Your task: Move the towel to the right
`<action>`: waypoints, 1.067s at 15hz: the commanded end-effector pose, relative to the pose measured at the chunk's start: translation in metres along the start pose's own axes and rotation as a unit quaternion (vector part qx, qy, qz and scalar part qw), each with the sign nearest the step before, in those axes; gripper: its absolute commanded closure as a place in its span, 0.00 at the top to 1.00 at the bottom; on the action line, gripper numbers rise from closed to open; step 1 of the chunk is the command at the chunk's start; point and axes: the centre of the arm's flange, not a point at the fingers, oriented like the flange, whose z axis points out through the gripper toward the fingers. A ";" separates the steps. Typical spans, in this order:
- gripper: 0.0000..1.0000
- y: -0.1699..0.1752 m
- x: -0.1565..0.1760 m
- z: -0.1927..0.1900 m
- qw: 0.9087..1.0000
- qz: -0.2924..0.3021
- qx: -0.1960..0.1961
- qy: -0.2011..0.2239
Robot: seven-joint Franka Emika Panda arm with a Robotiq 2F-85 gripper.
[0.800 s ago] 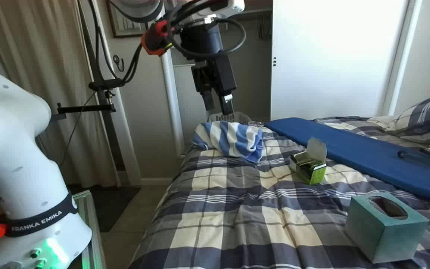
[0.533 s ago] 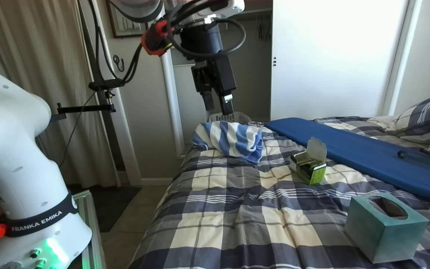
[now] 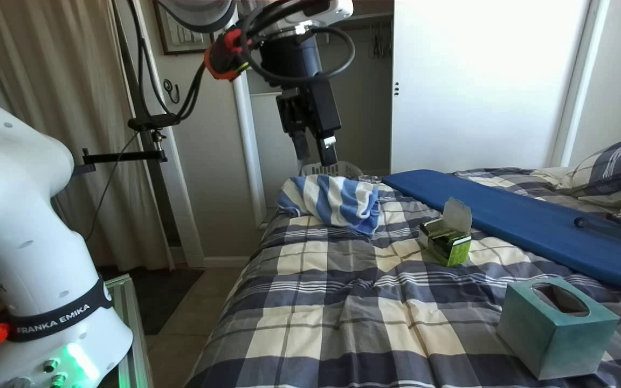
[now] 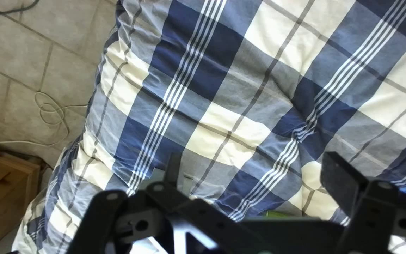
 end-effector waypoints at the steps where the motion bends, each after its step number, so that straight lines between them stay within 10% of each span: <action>1: 1.00 0.000 0.000 0.000 1.000 0.000 0.000 0.000; 9: 1.00 -0.048 0.073 0.007 0.993 -0.072 0.040 0.089; 16: 1.00 -0.172 0.160 0.044 0.970 -0.115 0.191 0.102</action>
